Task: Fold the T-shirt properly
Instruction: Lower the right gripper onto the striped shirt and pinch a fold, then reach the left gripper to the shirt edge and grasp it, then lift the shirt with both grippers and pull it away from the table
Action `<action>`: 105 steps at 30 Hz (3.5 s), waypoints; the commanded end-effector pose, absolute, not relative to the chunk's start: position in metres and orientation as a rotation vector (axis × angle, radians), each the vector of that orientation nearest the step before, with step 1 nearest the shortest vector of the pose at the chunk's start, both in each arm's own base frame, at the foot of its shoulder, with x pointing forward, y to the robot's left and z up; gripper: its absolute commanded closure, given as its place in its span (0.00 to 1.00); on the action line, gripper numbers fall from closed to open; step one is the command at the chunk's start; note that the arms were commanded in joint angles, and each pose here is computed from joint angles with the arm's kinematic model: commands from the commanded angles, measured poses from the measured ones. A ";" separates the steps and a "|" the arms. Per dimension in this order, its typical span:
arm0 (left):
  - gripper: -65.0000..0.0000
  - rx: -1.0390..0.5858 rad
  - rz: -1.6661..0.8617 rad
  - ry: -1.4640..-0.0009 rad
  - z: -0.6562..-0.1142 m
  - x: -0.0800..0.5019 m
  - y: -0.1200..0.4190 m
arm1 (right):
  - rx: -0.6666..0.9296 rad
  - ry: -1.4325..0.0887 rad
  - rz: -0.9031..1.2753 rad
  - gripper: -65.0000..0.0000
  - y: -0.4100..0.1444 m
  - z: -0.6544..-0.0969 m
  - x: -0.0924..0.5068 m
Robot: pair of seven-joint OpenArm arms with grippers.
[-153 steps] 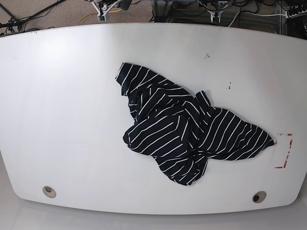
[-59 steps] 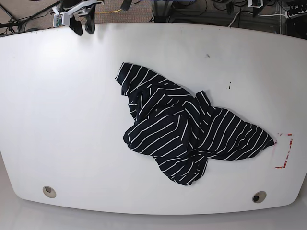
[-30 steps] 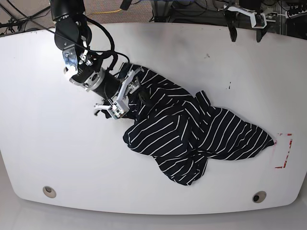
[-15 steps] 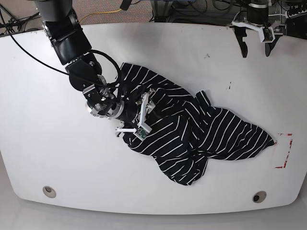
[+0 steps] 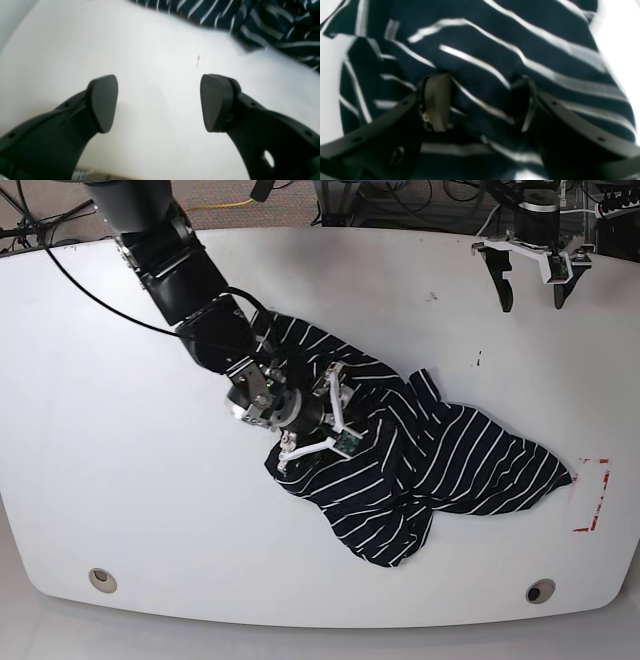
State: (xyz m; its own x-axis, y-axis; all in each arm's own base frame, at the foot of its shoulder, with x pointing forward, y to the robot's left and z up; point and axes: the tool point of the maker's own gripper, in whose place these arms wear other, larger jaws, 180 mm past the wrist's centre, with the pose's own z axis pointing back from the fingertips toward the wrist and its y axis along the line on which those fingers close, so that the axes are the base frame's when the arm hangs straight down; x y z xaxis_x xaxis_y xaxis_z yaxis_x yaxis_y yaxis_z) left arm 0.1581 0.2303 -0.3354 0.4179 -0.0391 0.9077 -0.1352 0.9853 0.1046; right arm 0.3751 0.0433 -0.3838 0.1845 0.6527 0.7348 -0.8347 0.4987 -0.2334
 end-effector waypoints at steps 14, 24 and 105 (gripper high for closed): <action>0.26 0.177 0.061 -1.174 -0.326 0.178 0.233 | 0.296 -1.046 0.960 0.90 0.061 -0.339 0.389; 0.26 0.211 0.122 -1.148 -0.320 0.218 0.252 | 0.295 -1.206 0.855 1.00 0.043 -0.286 0.375; 1.00 0.218 0.387 -1.529 -0.102 0.447 0.354 | -0.108 -1.583 0.584 1.00 -0.149 -0.078 0.467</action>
